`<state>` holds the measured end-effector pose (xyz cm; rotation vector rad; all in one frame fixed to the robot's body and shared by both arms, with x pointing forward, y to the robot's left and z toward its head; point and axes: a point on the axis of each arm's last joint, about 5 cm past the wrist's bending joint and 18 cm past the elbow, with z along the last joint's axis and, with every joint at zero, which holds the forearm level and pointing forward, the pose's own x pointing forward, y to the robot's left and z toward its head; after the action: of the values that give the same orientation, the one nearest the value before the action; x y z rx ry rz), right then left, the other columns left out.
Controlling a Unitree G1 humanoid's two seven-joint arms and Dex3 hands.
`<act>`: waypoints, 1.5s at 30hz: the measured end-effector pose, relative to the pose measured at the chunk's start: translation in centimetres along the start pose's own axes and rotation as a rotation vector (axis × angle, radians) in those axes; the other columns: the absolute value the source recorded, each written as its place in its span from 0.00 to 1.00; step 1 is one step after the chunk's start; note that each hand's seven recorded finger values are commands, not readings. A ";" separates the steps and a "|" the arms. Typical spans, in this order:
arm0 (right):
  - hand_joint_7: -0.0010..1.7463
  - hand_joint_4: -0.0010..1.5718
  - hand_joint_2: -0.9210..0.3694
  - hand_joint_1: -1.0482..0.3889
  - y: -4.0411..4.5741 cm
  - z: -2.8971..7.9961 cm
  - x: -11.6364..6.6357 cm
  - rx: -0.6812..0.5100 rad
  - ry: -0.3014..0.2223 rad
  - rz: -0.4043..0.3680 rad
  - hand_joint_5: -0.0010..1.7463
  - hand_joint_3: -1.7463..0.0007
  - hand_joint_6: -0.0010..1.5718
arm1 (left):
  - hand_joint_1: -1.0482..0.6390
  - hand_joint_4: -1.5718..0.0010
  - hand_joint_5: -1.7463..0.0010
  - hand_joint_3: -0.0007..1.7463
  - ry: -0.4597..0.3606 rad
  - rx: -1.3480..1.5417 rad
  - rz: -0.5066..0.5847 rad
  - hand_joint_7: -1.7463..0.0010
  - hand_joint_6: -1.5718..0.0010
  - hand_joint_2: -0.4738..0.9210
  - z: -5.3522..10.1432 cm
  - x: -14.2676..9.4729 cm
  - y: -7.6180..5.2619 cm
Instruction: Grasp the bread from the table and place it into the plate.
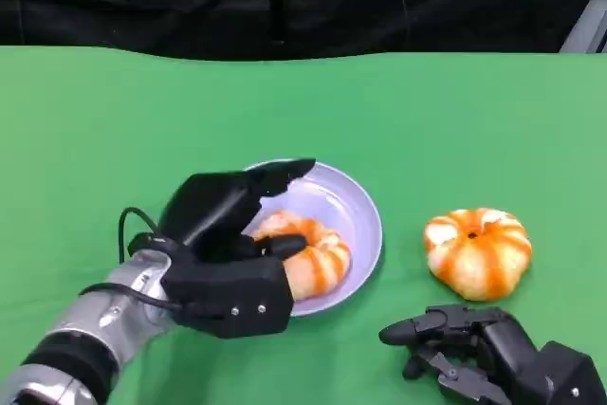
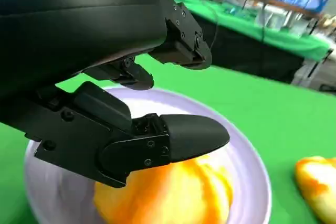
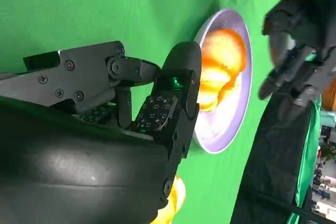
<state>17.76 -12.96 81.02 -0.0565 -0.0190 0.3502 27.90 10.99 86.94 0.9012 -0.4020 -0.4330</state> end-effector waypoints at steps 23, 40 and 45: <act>0.19 0.49 0.00 0.71 0.03 0.0 0.1 0.010 0.004 0.007 0.70 0.77 0.70 | 0.35 0.55 0.98 0.26 0.003 -0.468 0.259 0.99 0.67 1.00 -0.2 -3.0 2.2; 0.20 0.48 0.00 0.71 -0.01 -0.1 0.1 0.014 0.008 0.012 0.71 0.77 0.70 | 0.27 0.53 0.99 0.26 -0.047 -0.692 0.358 1.00 0.68 1.00 -2.1 -6.6 2.7; 0.20 0.48 0.00 0.71 -0.01 -0.1 0.1 0.013 0.007 0.012 0.72 0.77 0.70 | 0.27 0.53 0.99 0.26 -0.046 -0.707 0.354 1.00 0.68 1.00 -2.3 -6.8 2.5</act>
<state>17.87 -12.94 80.93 -0.0447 -0.0092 0.3621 23.79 17.39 86.72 0.1272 -0.4017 -0.2379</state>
